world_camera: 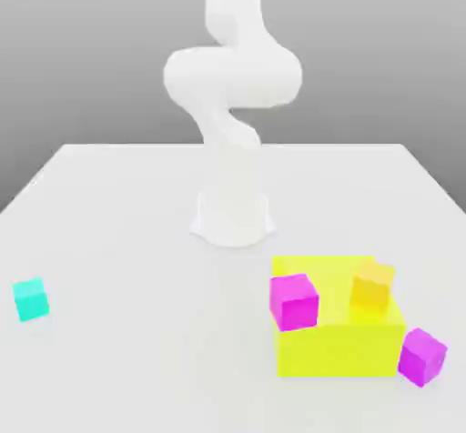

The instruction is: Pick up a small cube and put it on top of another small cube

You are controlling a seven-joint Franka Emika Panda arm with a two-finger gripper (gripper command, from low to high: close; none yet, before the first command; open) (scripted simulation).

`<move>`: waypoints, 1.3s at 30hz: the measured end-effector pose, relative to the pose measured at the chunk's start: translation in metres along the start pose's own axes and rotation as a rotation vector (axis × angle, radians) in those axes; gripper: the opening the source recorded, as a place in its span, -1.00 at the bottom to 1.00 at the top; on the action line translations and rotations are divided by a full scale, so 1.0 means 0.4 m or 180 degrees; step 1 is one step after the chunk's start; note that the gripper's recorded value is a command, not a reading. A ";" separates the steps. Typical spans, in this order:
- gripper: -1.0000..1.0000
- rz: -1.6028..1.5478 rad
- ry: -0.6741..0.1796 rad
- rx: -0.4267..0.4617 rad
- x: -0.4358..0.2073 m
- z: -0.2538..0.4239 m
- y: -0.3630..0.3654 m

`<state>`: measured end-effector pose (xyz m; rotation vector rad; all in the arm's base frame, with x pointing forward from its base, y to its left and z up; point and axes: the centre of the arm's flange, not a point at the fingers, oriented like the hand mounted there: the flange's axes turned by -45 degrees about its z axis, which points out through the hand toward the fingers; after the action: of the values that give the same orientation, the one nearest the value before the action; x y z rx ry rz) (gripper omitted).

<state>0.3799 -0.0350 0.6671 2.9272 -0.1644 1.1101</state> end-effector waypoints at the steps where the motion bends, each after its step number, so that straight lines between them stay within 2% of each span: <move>1: 0.00 0.0113 -0.0101 -0.0064 -0.007 0.058 0.039; 6: 0.00 0.0669 -0.0563 -0.0354 -0.090 0.307 0.243; 11: 0.00 0.1261 -0.1000 -0.0620 -0.253 0.499 0.454; 18: 0.00 0.2200 -0.1583 -0.0983 -0.603 0.658 0.725; 23: 0.00 0.2801 -0.1992 -0.1169 -0.887 0.716 0.823; 29: 0.00 0.2899 -0.2069 -0.1202 -1.031 0.829 0.838; 30: -1.00 0.2902 -0.2069 -0.1202 -1.043 0.841 0.838; 39: -1.00 0.2900 -0.2071 -0.1202 -1.011 0.808 0.838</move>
<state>0.2591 -0.3438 0.1468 2.7034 -1.5970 -0.0005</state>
